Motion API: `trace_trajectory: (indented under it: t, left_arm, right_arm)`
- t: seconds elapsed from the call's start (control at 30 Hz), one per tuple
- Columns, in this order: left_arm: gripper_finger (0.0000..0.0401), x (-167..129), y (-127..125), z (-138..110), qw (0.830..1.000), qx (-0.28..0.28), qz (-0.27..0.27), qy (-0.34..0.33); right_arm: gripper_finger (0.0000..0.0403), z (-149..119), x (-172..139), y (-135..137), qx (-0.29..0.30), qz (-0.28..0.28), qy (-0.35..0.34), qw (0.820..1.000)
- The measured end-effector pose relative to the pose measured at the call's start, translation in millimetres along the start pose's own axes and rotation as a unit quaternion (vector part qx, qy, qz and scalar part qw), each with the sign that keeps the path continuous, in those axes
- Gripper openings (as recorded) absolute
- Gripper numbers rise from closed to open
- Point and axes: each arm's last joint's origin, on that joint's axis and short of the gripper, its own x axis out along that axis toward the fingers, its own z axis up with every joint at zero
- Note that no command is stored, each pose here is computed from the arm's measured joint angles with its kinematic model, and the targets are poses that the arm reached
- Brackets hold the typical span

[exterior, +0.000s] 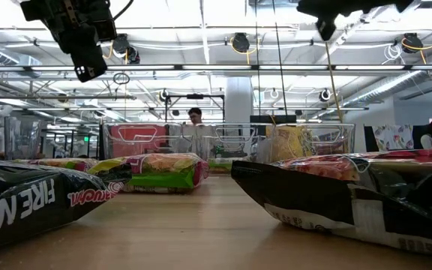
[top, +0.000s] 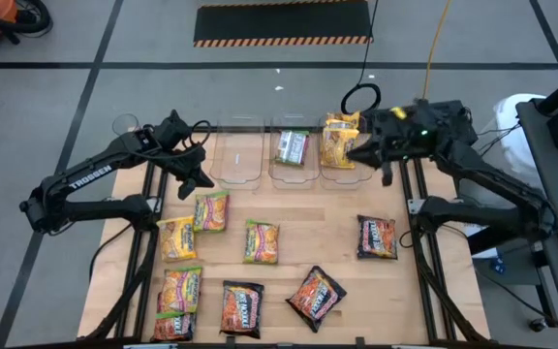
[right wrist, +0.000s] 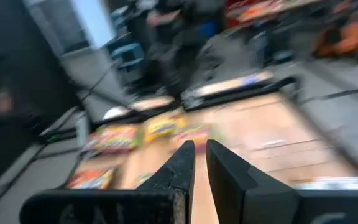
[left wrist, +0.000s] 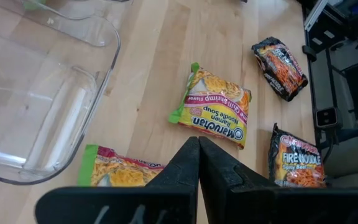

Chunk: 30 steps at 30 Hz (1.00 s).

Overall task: Sort Maruchan noodles
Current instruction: Put the green noodle pack into the center transparent bin

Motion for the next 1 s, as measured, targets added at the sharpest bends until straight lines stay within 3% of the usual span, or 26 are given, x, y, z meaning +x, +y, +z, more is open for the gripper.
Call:
trace_trajectory:
  t: [0.23, 0.6, 1.0]
  left_arm:
    - [0.0008, 0.0, -0.2, -1.8, 1.000, -0.022, -0.001, 0.008]
    - [0.0008, -0.1, -0.6, -4.3, 1.000, 0.005, -0.003, 0.018]
    - [0.0008, -0.1, -0.8, -6.4, 0.999, -0.015, -0.002, 0.028]
  right_arm:
    - [0.0038, -23.1, 62.1, 16.1, -0.005, 0.056, 0.086, 0.995]
    - [0.0038, -51.3, 154.3, 37.2, -0.041, 0.136, 0.049, 0.989]
    - [0.0038, -50.0, 158.5, 39.9, -0.038, 0.143, 0.030, 0.989]
